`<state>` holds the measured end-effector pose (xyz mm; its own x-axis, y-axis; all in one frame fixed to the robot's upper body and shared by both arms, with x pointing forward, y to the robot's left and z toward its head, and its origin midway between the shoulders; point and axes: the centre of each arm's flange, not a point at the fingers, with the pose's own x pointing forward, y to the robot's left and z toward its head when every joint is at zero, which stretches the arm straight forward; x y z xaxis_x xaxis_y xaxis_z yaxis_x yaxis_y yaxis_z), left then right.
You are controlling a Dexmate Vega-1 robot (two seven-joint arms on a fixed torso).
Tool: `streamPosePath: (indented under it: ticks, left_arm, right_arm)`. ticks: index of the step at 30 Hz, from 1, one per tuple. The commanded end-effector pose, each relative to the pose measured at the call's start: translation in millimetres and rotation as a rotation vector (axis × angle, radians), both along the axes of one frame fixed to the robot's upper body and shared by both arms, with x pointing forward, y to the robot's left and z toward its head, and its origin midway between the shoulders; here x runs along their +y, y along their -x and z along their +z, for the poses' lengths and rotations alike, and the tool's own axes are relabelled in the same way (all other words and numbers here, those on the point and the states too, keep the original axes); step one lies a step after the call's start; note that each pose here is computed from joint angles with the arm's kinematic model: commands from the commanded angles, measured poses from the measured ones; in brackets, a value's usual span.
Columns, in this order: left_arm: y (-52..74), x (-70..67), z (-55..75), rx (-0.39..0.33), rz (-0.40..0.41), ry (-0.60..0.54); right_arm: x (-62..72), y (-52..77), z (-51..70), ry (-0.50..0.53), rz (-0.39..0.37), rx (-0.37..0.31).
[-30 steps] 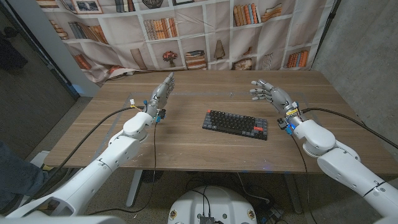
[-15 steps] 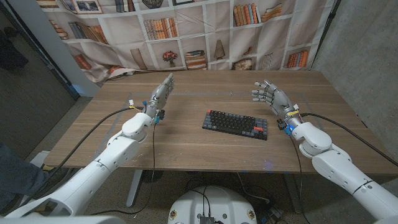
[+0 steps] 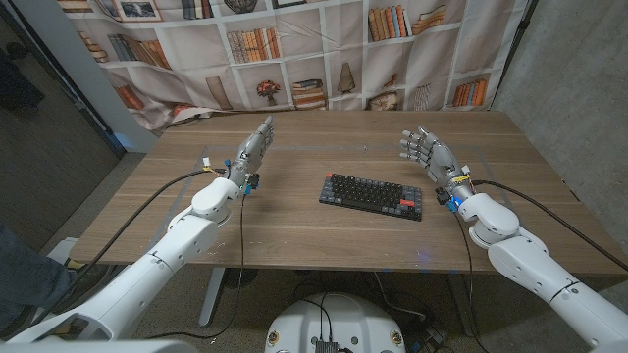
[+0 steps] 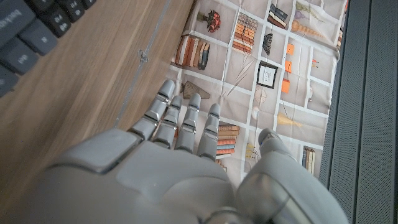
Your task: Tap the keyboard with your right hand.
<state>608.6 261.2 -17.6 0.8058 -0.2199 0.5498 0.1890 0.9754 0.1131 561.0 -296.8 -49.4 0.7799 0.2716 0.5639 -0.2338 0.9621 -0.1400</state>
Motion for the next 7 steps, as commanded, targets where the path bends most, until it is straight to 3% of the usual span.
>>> streamPosePath:
  ticks: [1,7]
  left_arm:
    - [-2.0,-0.6,0.7,0.003,-0.004,-0.006]
    - [-2.0,-0.3,2.3,0.001,-0.005,-0.009]
  right_arm:
    - [-1.3,-1.9,-1.8,0.0,-0.005,0.015]
    - [0.4,-1.1,-1.2,0.001,-0.006,0.013]
